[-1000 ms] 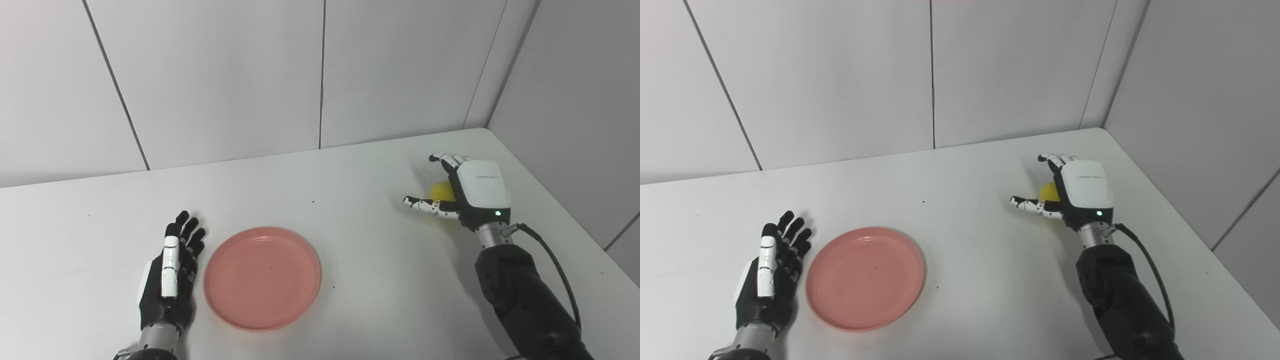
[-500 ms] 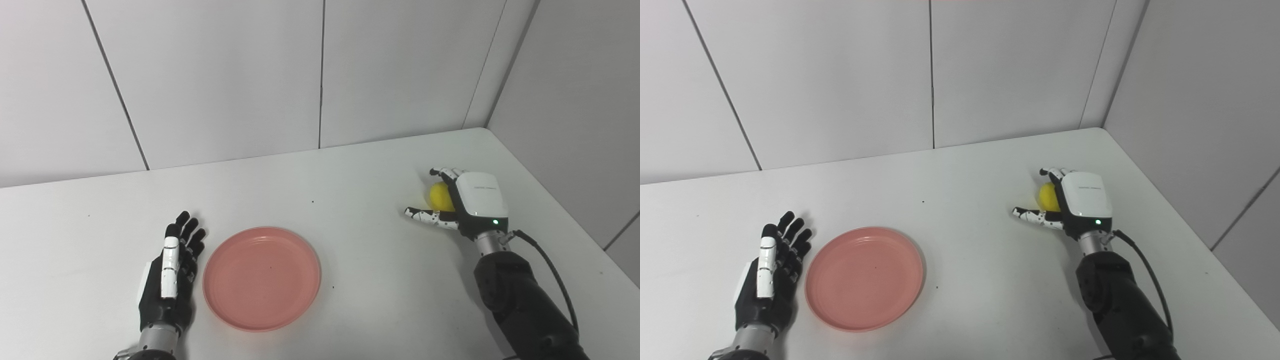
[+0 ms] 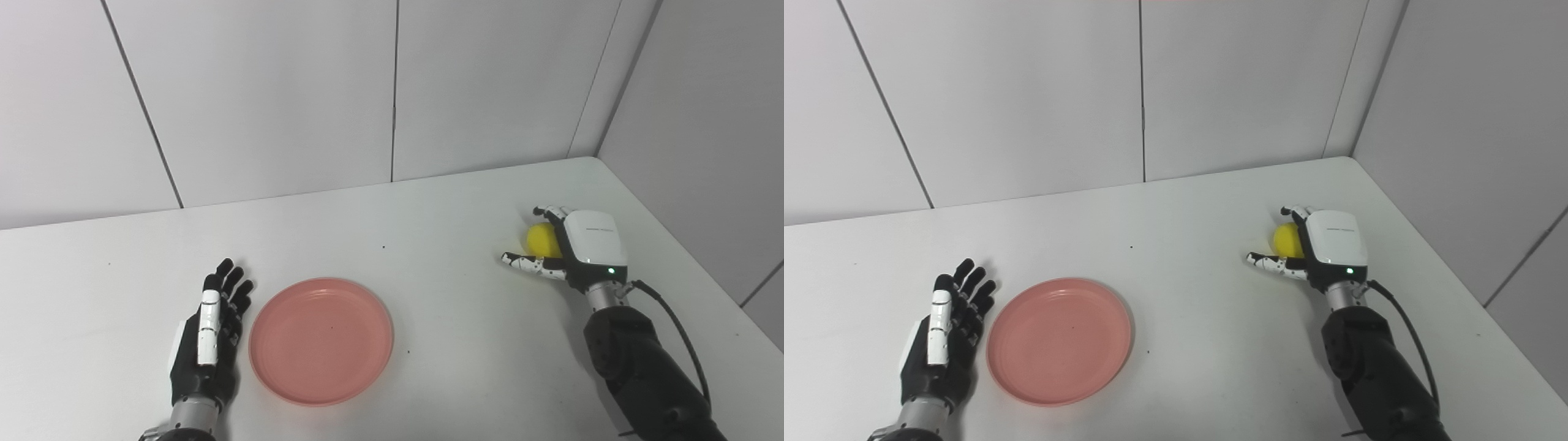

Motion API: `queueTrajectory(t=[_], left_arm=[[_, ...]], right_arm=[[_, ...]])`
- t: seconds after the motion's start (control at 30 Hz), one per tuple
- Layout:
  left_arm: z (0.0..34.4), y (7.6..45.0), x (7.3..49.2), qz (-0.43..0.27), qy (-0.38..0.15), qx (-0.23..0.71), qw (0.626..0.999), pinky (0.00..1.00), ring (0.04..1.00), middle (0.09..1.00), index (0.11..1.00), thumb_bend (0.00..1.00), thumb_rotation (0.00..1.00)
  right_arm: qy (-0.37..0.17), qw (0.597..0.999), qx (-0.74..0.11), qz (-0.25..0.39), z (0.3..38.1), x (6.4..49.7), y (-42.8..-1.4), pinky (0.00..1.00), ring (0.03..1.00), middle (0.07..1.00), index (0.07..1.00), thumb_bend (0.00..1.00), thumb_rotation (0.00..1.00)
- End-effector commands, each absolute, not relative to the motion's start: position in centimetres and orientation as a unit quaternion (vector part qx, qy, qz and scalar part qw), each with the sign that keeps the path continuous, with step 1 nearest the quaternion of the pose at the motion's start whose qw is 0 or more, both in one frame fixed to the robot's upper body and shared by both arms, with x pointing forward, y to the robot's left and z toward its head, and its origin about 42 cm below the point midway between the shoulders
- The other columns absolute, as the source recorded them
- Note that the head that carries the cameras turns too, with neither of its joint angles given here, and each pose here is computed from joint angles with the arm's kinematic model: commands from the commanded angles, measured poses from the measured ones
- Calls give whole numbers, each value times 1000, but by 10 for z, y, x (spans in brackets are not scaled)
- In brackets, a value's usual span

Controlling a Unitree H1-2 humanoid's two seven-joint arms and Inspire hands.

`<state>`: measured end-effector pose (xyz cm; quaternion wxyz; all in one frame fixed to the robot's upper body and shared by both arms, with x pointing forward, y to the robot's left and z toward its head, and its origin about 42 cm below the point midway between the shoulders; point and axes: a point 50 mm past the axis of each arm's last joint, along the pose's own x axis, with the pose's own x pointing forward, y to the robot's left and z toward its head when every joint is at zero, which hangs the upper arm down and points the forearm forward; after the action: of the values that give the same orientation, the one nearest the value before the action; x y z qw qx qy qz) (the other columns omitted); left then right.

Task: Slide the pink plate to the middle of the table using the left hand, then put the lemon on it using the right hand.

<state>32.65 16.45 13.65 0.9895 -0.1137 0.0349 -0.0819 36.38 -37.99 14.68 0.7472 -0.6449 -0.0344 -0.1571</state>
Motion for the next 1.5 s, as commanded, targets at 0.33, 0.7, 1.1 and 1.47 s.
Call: queueTrajectory(t=[0.33, 0.7, 1.1, 1.47], left_arm=[[121, 164, 317, -80, 87, -118, 986, 1000, 925, 948, 928, 604, 904], [123, 164, 318, -81, 87, -117, 986, 1000, 925, 948, 929, 611, 904], [124, 164, 318, -83, 86, -120, 986, 1000, 922, 949, 929, 607, 906], [123, 165, 318, -83, 88, -123, 985, 1000, 920, 946, 932, 610, 900]], right_arm=[[-28, 753, -635, -172, 161, 371, -386, 411, 526, 639, 691, 773, 756], [5, 766, -625, -150, 136, 372, -387, 326, 394, 476, 511, 741, 678], [15, 776, -614, -141, 120, 377, -392, 173, 230, 291, 354, 581, 349], [24, 782, -612, -118, 120, 373, -393, 244, 311, 373, 431, 545, 468]])
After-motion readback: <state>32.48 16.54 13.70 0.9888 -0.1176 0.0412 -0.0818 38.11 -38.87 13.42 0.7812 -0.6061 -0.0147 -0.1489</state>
